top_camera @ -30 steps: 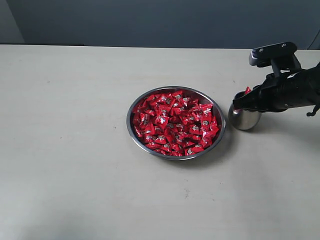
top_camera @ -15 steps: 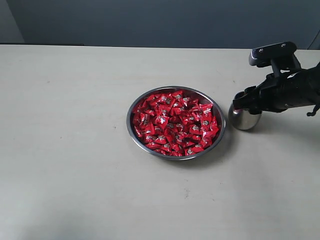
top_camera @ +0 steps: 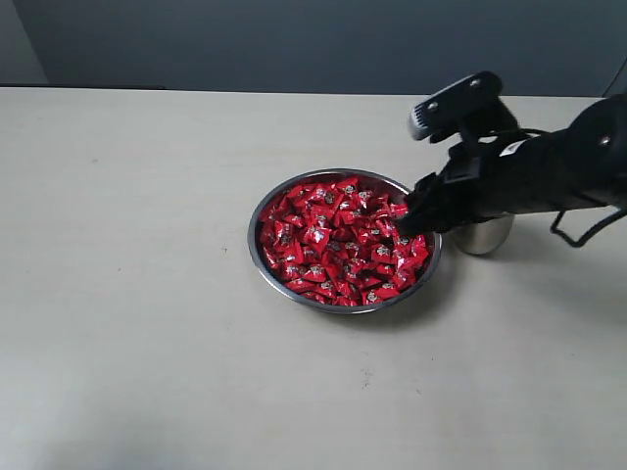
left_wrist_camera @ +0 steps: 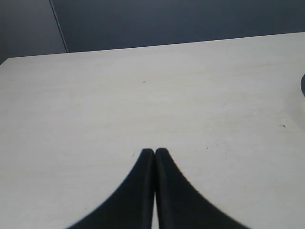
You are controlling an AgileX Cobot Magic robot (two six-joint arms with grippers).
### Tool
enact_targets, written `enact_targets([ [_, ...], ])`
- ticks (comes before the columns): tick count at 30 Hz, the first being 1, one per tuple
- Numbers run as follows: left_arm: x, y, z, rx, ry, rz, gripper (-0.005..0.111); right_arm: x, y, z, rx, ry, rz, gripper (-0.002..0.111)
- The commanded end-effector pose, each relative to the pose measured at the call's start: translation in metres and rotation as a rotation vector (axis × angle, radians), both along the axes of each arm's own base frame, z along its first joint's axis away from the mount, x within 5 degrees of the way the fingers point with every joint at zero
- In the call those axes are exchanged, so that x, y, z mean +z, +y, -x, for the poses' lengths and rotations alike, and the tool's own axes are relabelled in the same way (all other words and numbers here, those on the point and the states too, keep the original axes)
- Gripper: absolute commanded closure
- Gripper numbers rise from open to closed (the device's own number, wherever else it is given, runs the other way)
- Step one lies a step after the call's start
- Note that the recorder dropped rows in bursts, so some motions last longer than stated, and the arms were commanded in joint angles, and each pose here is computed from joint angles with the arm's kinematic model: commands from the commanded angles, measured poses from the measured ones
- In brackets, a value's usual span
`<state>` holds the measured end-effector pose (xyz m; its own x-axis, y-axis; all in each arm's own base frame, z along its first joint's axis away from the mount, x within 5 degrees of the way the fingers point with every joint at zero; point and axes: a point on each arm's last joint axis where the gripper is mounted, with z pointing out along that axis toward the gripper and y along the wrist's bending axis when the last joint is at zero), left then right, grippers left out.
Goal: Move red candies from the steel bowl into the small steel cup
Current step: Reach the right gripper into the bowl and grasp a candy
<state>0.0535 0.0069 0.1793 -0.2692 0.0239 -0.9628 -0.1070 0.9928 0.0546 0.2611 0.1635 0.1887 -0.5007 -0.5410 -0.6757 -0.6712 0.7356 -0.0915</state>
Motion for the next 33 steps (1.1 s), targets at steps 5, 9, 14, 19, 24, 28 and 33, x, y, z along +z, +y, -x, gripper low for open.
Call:
enact_targets([
  [5,0.003,0.000,0.000,-0.005,-0.018,-0.003,0.106,-0.028,0.054,-0.001,0.140,-0.023,0.052,0.065],
  [9,0.003,0.000,0.000,-0.005,-0.018,-0.003,0.106,-0.030,0.049,-0.007,0.108,-0.033,0.052,0.065],
  [14,0.003,0.000,0.000,-0.005,-0.018,-0.003,0.106,-0.031,0.035,-0.015,0.071,0.003,0.055,0.065],
  [19,0.003,0.000,0.000,-0.005,-0.018,-0.003,0.106,-0.023,0.026,-0.026,0.075,0.103,0.035,0.065],
  [24,0.003,0.000,0.000,-0.005,-0.018,-0.003,0.106,-0.017,0.024,-0.040,0.096,0.177,0.014,0.065],
  [28,0.003,0.000,0.000,-0.005,-0.018,-0.003,0.106,-0.028,0.027,-0.039,0.162,0.221,0.036,0.065],
  [33,0.003,0.000,0.000,-0.005,-0.018,-0.003,0.106,-0.038,0.030,-0.035,0.237,0.264,0.036,0.065],
])
